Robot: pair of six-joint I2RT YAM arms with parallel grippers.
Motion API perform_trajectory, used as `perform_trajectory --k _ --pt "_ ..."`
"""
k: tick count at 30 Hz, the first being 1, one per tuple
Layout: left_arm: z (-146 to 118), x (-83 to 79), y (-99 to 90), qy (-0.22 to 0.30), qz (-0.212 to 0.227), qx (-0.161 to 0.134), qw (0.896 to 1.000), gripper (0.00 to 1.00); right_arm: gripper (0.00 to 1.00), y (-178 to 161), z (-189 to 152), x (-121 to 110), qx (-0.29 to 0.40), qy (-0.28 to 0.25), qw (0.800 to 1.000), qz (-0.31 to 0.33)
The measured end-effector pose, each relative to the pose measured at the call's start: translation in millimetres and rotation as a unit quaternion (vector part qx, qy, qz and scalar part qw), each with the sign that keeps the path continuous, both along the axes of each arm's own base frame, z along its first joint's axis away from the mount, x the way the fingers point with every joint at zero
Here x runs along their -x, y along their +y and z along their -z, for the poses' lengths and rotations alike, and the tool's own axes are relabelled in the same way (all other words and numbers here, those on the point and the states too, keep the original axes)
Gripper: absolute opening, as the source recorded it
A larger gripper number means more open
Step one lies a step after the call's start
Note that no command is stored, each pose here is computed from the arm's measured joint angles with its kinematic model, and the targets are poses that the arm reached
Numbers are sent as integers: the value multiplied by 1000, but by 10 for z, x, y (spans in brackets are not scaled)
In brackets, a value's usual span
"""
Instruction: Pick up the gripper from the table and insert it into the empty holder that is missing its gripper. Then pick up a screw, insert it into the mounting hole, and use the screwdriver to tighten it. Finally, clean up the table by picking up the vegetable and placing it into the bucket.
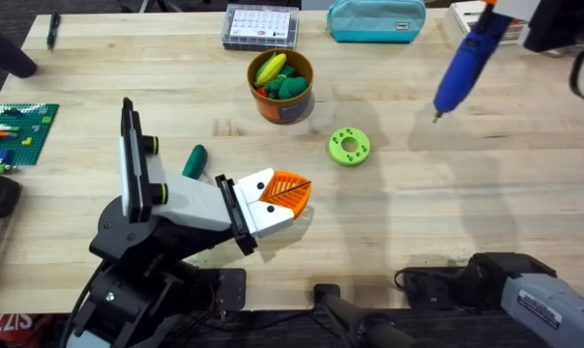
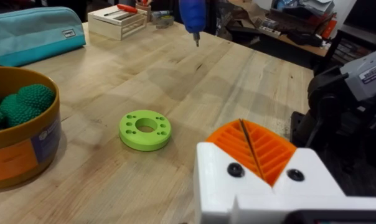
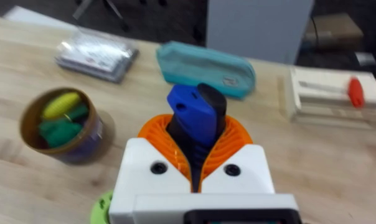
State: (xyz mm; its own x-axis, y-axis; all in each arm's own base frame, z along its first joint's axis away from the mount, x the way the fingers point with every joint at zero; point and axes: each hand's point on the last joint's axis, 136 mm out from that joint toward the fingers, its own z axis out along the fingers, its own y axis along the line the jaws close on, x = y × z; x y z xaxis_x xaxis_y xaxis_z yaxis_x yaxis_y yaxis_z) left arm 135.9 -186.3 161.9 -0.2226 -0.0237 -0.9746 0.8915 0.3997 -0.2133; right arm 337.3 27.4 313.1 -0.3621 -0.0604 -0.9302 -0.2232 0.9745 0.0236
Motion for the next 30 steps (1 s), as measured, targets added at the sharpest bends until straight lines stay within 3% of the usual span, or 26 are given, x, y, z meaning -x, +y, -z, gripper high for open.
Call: perform_trajectory --k 3,6,14,26,30 --pt "1 2 0 1 0 0 1000 9 50 37 117 67 0 17 1000 -1" --pt "1 1 0 1 0 0 1000 9 50 -59 359 163 11 70 997 26" --pt "1 2 0 1 0 0 1000 9 50 -196 1425 537 37 309 949 55" --pt "1 1 0 1 0 0 1000 9 50 -255 2208 180 48 399 914 60" --pt "1 2 0 1 0 0 1000 9 50 -307 2470 167 60 432 898 68"
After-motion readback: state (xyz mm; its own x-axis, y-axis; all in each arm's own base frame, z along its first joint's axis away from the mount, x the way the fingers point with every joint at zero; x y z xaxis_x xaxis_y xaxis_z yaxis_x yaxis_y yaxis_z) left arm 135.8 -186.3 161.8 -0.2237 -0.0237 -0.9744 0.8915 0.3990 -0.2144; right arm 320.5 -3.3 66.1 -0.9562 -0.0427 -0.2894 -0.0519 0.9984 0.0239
